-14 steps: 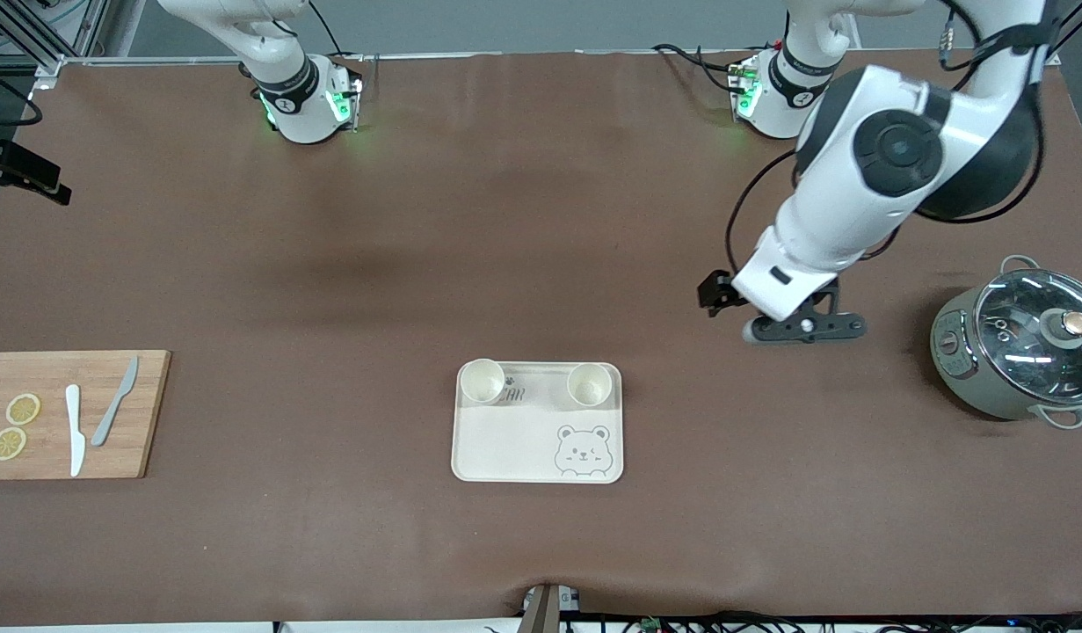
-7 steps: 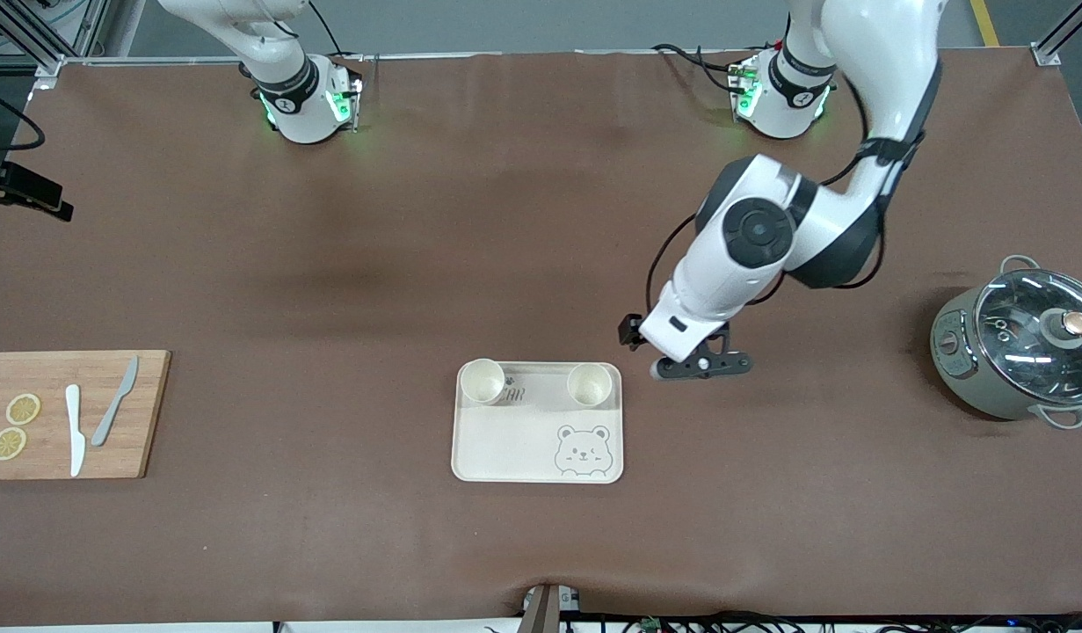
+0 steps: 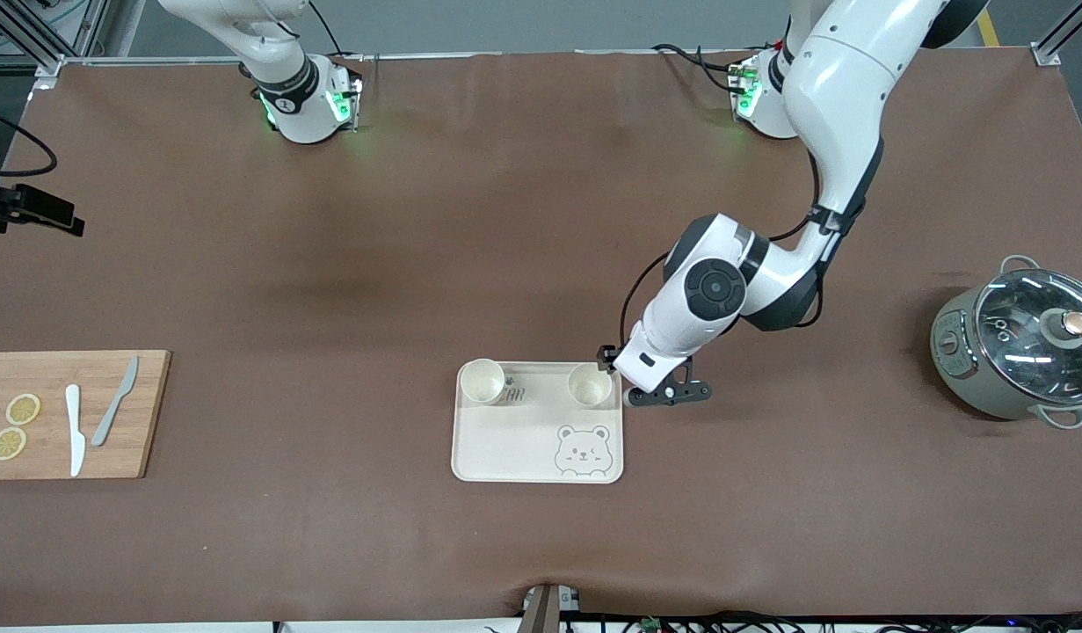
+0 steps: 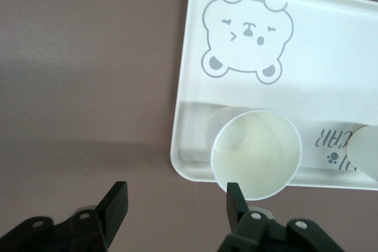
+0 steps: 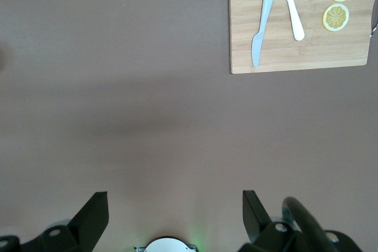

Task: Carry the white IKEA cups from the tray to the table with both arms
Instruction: 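Lower the left gripper around the cup and close it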

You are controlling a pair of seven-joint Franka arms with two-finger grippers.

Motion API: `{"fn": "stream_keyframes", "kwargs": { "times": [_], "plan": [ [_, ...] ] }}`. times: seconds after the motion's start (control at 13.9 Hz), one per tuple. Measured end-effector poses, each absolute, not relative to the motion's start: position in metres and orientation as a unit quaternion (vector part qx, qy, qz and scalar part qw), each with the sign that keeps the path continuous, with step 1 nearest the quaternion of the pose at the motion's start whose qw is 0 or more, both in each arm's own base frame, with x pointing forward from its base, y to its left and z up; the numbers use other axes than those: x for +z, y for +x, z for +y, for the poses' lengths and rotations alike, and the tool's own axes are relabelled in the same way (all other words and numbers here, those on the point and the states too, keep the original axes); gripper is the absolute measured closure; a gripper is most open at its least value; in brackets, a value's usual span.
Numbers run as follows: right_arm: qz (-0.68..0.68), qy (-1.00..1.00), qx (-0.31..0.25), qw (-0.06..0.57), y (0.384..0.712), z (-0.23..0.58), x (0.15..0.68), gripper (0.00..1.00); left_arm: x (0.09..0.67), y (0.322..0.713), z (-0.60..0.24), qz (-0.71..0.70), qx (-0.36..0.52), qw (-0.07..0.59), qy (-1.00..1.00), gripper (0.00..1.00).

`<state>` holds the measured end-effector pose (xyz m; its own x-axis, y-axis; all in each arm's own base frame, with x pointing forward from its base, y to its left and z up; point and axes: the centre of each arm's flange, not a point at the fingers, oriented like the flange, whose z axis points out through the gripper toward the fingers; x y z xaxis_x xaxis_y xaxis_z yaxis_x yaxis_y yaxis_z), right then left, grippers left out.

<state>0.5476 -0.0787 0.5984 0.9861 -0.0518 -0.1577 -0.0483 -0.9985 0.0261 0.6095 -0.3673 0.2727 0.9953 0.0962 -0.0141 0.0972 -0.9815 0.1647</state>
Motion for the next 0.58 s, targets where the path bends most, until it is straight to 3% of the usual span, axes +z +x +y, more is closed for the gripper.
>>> {"fn": "stream_keyframes", "kwargs": {
  "times": [0.43, 0.58],
  "plan": [
    [-0.03, 0.994, -0.1, 0.012, 0.56, -0.088, 0.574, 0.0, 0.245, 0.608, -0.382, 0.047, 0.007, 0.097, 0.994, 0.33],
    [-0.025, 0.994, -0.109, 0.012, 0.566, -0.089, 0.562, 0.0, 0.239, 0.609, -0.382, 0.048, 0.008, 0.099, 0.994, 0.5]
  ]
}}
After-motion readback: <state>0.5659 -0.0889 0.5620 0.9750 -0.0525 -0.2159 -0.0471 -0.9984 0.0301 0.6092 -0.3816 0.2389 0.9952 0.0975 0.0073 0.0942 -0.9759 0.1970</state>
